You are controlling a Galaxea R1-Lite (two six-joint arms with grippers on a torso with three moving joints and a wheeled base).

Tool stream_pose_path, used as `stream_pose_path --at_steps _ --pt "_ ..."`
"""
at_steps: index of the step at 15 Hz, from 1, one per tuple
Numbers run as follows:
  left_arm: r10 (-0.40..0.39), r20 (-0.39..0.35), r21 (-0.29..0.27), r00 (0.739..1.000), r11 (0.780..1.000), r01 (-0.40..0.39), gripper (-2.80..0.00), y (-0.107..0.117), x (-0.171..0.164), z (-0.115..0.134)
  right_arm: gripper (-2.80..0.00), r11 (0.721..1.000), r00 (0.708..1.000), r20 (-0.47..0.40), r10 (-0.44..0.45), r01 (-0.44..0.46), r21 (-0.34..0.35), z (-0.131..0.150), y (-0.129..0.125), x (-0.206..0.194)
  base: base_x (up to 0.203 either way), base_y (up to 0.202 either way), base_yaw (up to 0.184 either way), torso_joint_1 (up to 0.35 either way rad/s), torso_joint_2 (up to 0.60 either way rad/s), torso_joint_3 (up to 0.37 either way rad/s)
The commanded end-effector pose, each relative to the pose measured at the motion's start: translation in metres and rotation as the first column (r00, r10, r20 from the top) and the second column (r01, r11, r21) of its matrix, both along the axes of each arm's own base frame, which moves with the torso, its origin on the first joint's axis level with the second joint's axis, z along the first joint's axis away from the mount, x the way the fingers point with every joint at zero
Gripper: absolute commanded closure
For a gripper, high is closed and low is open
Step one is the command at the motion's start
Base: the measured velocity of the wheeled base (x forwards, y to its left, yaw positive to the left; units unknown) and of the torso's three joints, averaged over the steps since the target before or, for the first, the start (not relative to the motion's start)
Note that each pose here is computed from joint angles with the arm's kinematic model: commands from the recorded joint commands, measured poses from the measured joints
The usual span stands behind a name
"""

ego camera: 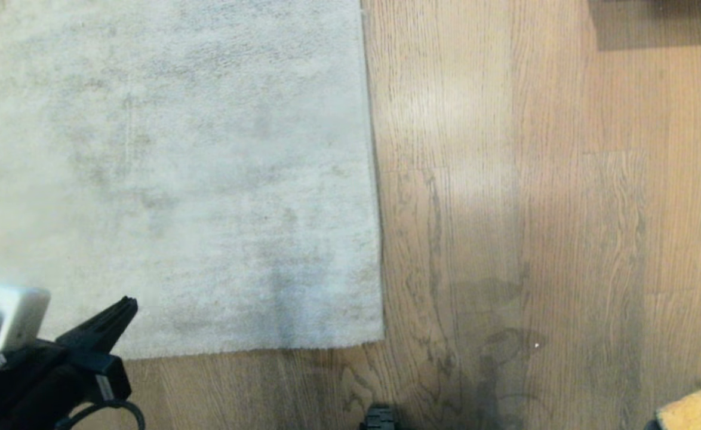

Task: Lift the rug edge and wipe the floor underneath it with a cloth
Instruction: Put down the rag

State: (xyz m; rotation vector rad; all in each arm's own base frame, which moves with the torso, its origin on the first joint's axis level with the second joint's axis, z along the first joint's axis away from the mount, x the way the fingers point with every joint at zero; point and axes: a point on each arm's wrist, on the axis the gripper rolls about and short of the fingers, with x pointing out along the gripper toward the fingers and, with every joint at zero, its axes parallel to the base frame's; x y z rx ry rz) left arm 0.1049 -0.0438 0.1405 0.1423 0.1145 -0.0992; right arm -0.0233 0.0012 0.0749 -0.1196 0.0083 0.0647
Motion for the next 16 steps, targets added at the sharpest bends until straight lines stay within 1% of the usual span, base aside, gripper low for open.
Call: stream_pose_path --at_steps 1,6,8,9,11,14,16 --pt "0.006 0.072 -0.037 0.997 0.999 -0.003 0.0 0.012 -0.02 0.004 0.0 1.0 1.0 -0.002 0.002 -0.002 -0.001 0.0 0.0 0.0 0.0 0.0 0.0 0.0 0.0 0.0" --pt "-0.02 0.044 -0.03 0.999 0.999 0.021 0.0 0.03 -0.056 -0.011 0.0 1.0 1.0 -0.002 0.002 -0.002 -0.001 0.0 0.0 0.0 0.0 0.0 0.0 0.0 0.0 0.0" --pt "-0.012 0.015 -0.028 1.0 1.0 0.012 0.0 0.037 -0.07 -0.02 0.0 1.0 1.0 -0.002 0.002 -0.002 -0.001 0.0 0.0 0.0 0.0 0.0 0.0 0.0 0.0 0.0" --pt "-0.02 -0.005 -0.032 1.0 0.999 0.02 0.0 0.039 -0.075 -0.025 0.0 1.0 1.0 -0.002 0.002 -0.002 -0.001 0.0 0.0 0.0 0.0 0.0 0.0 0.0 0.0 0.0" --pt "-0.054 -0.023 -0.043 0.998 0.998 0.053 0.0 0.041 -0.085 -0.033 0.0 1.0 1.0 -0.002 0.002 -0.002 -0.001 0.0 0.0 0.0 0.0 0.0 0.0 0.0 0.0 0.0" --pt "-0.036 -0.017 -0.047 0.999 0.998 0.035 0.0 0.043 -0.097 -0.041 0.0 1.0 1.0 -0.002 0.002 -0.002 -0.001 0.0 0.0 0.0 0.0 0.0 0.0 0.0 0.0 0.0" --pt "-0.031 -0.027 -0.049 0.999 0.998 0.03 0.0 0.043 -0.102 -0.047 0.0 1.0 1.0 -0.002 0.002 -0.002 -0.001 0.0 0.0 0.0 0.0 0.0 0.0 0.0 0.0 0.0"
